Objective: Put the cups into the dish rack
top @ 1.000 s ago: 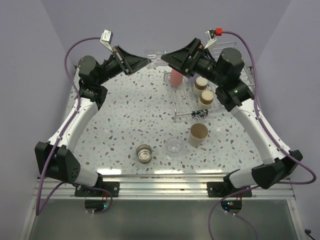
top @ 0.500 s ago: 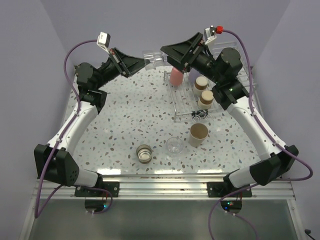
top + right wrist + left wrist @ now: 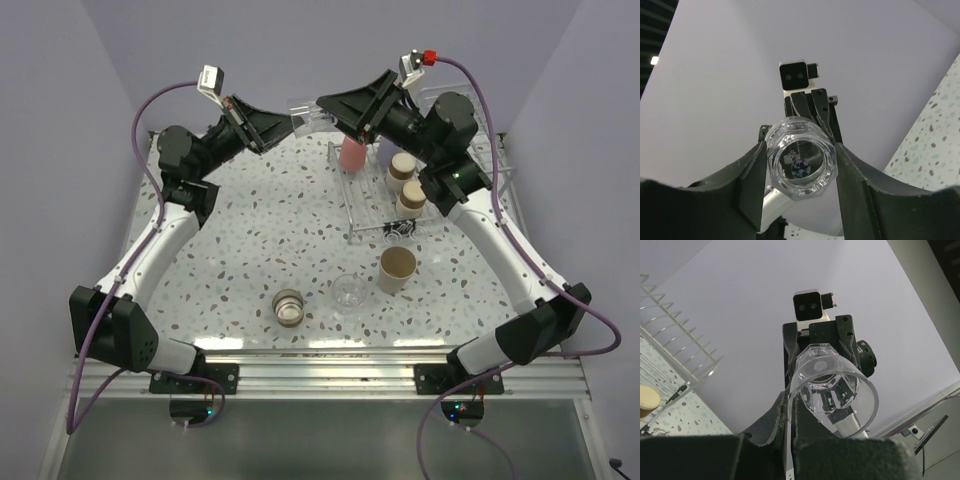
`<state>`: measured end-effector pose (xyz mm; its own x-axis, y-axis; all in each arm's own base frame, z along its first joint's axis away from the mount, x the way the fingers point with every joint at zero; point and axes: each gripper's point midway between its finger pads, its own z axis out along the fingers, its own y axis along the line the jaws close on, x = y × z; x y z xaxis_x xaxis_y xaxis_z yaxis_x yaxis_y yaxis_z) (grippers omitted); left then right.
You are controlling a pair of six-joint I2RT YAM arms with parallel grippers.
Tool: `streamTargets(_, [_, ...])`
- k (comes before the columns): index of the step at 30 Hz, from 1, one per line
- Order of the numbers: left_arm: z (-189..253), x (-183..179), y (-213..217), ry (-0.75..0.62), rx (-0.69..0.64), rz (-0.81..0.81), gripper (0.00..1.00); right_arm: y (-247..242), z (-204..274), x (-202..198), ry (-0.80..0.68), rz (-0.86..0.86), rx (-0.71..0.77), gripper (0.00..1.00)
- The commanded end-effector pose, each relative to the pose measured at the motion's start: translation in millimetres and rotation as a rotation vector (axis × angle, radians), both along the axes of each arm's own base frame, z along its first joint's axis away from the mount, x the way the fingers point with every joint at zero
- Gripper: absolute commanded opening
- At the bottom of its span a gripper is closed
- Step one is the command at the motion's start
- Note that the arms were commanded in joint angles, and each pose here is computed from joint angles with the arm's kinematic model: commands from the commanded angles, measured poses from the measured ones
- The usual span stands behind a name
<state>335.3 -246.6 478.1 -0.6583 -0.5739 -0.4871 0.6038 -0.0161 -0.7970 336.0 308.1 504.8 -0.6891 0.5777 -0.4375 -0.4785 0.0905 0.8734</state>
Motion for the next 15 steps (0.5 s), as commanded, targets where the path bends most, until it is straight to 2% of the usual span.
streamTargets(1, [7, 1, -3, -0.033, -0.026, 0.030, 0.00, 2, 24, -16, -0.077, 0.046, 0.015, 0.46])
streamTargets(6, [2, 3, -5, -0.015, -0.017, 0.032, 0.00, 2, 20, -12, -0.066, 0.036, 0.006, 0.13])
streamTargets(7, [-2, 5, -6, 0.001, -0.007, 0.033, 0.00, 2, 19, -11, -0.059, 0.033, 0.001, 0.03])
streamTargets(8, [-4, 4, -4, 0.005, -0.001, 0.036, 0.03, 2, 18, -9, -0.053, 0.023, -0.003, 0.00])
streamTargets(10, [-14, 6, -3, 0.021, 0.013, 0.039, 0.18, 1, 17, -7, -0.053, 0.016, -0.014, 0.00])
streamTargets(13, [-27, 1, 4, 0.046, 0.023, 0.041, 0.34, -1, 16, -4, -0.056, 0.004, -0.043, 0.00])
streamTargets(15, [-37, 2, 13, 0.064, 0.036, 0.050, 0.42, -8, 16, 2, -0.068, -0.029, -0.063, 0.00])
